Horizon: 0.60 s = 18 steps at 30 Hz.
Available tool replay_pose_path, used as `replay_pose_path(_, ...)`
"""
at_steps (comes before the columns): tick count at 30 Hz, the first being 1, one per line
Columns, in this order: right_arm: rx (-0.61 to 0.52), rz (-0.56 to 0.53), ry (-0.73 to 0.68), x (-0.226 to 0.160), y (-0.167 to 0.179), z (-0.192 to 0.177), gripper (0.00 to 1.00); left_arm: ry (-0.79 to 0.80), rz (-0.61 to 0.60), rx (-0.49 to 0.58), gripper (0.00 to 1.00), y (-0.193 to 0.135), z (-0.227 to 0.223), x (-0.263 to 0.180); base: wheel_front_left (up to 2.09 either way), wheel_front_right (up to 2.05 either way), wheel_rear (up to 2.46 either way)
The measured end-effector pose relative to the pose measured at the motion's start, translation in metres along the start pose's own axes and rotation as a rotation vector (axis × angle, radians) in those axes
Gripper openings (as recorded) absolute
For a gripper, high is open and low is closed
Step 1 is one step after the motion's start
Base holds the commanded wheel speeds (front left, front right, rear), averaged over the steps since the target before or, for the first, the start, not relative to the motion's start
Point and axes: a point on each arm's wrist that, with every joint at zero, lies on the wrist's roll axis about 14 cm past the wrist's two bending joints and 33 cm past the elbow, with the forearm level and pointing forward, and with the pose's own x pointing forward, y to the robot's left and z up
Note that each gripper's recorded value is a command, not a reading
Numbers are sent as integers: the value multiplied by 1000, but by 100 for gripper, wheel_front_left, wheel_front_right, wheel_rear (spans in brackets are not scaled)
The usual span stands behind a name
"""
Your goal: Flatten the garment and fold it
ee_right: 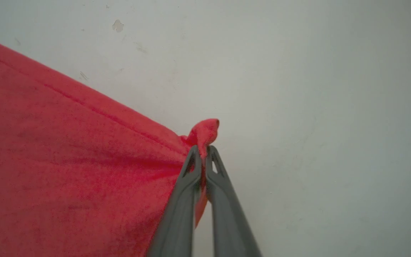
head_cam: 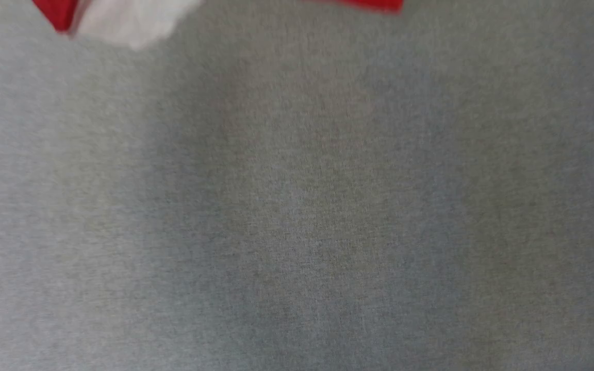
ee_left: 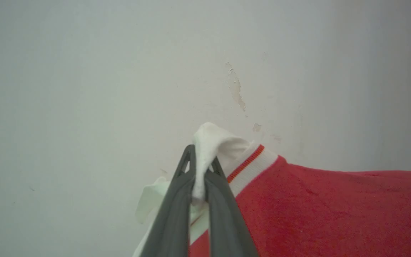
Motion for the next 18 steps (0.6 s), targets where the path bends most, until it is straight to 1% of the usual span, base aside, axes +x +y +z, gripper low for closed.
replay_pose_path(5, -44, -17, 36, 27, -1, -47, 0, -39, 2, 12, 0, 1, -42, 19, 0, 0, 0)
replay_pose_path(10, -76, -22, 69, 46, 1, -93, 0, -59, -27, 26, 0, -1, -88, 25, 0, 0, 0)
replay_pose_path(12, -101, -15, 94, 51, 3, -117, 0, -51, -39, 26, 0, -1, -113, 23, 0, 0, 0)
replay_pose_path(14, -97, -3, 124, 54, 8, -143, 0, -38, -41, 17, 0, 0, -138, 19, 0, 0, 0)
replay_pose_path(18, -90, 41, 166, 54, 26, -188, 0, 49, -67, -4, 0, -3, -199, -3, 0, 0, 0)
